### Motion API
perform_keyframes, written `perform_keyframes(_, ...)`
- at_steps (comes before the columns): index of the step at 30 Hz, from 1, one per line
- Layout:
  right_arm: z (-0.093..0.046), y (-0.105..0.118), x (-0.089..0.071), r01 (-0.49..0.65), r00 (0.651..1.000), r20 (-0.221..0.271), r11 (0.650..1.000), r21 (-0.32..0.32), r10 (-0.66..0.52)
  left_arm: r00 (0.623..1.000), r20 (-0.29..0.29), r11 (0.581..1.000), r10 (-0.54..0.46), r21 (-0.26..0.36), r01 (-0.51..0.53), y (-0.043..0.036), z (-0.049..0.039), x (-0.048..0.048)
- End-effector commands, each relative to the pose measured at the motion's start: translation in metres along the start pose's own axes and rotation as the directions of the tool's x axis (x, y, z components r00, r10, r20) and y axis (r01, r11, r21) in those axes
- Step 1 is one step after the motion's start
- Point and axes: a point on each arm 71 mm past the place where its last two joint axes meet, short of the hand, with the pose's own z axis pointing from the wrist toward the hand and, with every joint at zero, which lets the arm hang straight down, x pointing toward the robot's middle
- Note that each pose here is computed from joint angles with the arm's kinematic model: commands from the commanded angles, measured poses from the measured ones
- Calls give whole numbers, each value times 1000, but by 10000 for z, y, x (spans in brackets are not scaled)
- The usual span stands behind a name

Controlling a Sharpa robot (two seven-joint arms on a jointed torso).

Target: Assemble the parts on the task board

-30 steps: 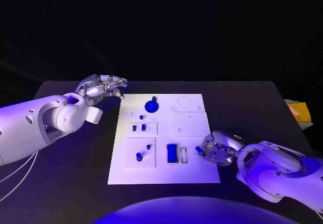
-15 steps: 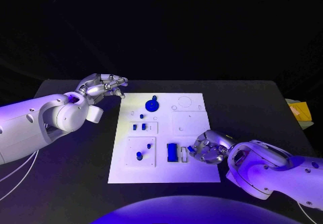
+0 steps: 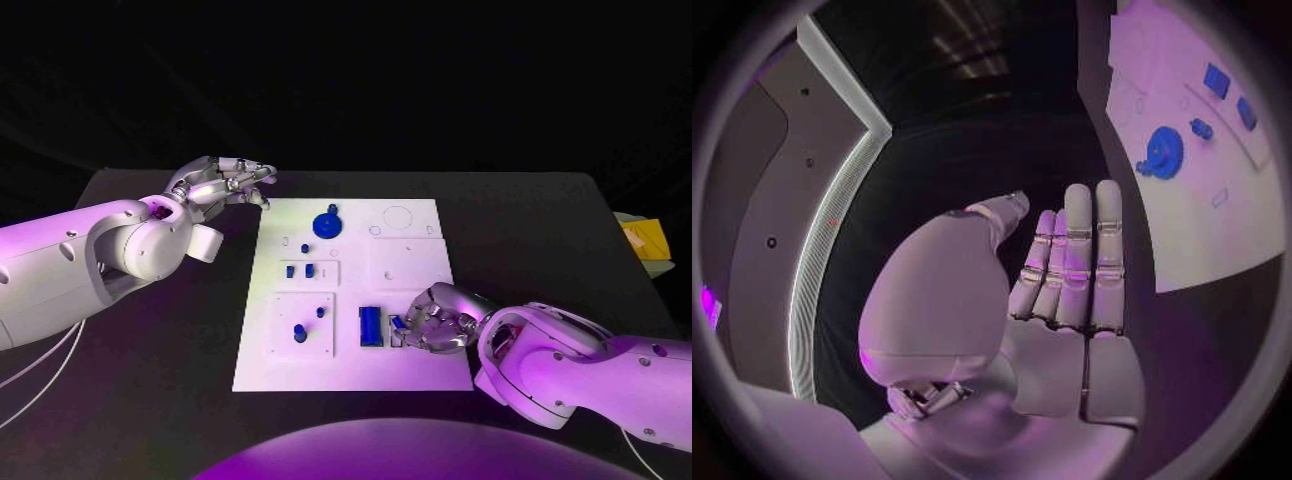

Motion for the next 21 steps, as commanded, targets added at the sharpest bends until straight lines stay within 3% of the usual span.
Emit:
perform_keyframes(1,3,11,31,-6,1000,-26,1000,0,6,1000,-19,1000,-7,12,7,-14,3,27)
perform_keyframes(21,56,-1,41,9,999,-36,1000,8,-9,1000,-18,1000,-7,10,7,-13,-1,24)
